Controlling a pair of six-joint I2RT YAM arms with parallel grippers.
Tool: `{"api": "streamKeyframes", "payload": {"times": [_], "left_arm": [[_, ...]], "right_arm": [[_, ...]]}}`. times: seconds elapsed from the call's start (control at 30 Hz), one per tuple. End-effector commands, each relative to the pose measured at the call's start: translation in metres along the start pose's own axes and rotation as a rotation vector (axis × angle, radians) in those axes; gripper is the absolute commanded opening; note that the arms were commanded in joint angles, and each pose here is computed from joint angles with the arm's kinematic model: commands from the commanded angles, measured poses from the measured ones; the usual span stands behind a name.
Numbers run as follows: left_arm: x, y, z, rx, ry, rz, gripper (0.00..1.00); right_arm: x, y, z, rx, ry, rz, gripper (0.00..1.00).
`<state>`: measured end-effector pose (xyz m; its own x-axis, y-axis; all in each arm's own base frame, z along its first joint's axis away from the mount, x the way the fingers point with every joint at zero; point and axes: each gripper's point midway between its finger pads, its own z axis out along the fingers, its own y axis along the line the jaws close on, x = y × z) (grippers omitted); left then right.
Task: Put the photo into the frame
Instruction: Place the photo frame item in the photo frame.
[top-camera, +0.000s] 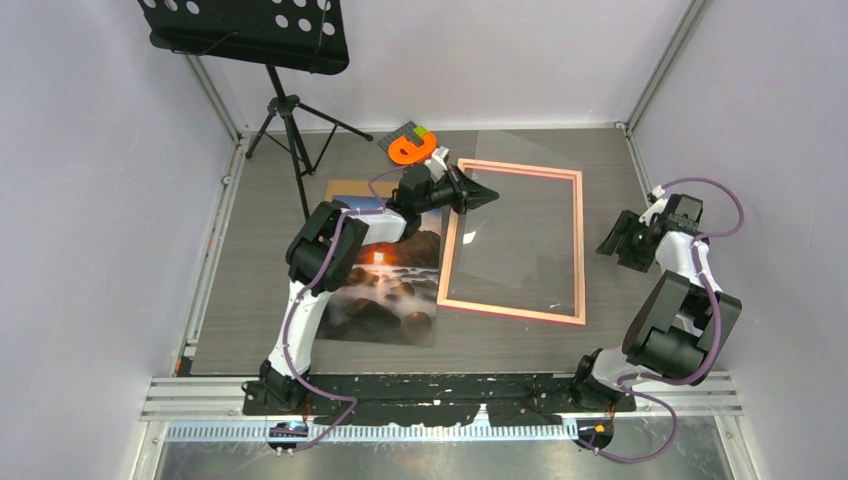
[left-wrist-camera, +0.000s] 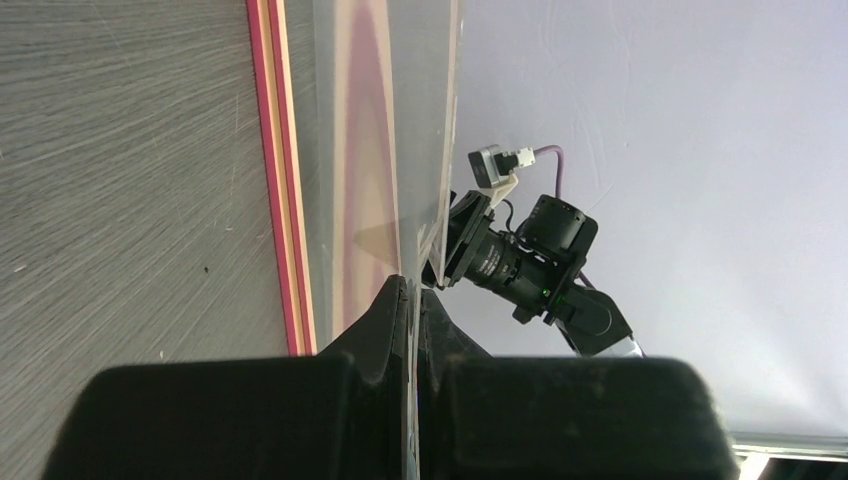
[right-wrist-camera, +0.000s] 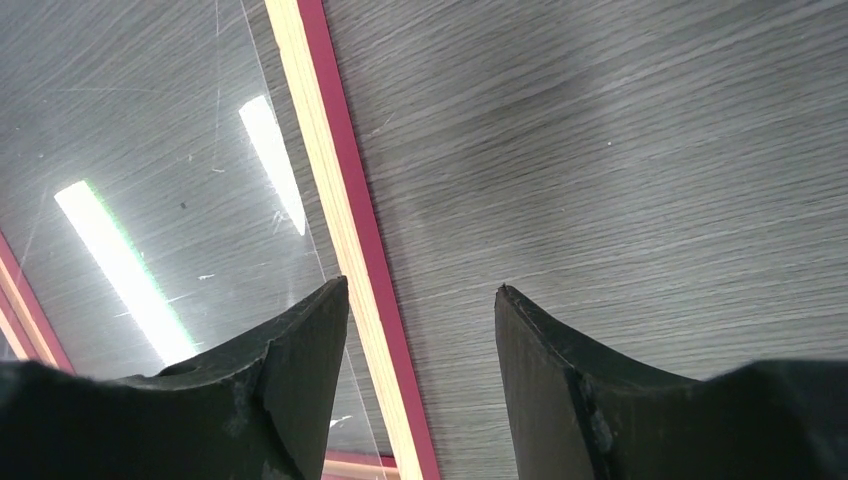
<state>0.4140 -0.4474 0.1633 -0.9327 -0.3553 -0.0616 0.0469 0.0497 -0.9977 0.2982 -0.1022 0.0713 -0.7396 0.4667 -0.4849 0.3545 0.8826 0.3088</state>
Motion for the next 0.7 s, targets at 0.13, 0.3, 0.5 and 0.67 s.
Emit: {"api": "streamKeyframes", "payload": {"times": [0.13, 0.3, 0.5, 0.67], "left_arm": [[0.000, -0.016, 0.002, 0.078, -0.012, 0.074, 0.00], [-0.002, -0.012, 0.005, 0.080, -0.009, 0.077, 0.00], [-0.001, -0.006, 0.007, 0.074, -0.001, 0.086, 0.00], [0.000, -0.001, 0.006, 0.063, 0.000, 0.099, 0.00]], "right_arm": [[-0.012, 0.005, -0.009, -0.021, -0.063, -0.007, 0.62], [-0.011, 0.006, -0.009, -0.028, -0.064, -0.006, 0.61], [-0.011, 0.005, -0.009, -0.027, -0.065, -0.004, 0.61], [-0.010, 0.006, -0.009, -0.031, -0.063, -0.004, 0.61]]}}
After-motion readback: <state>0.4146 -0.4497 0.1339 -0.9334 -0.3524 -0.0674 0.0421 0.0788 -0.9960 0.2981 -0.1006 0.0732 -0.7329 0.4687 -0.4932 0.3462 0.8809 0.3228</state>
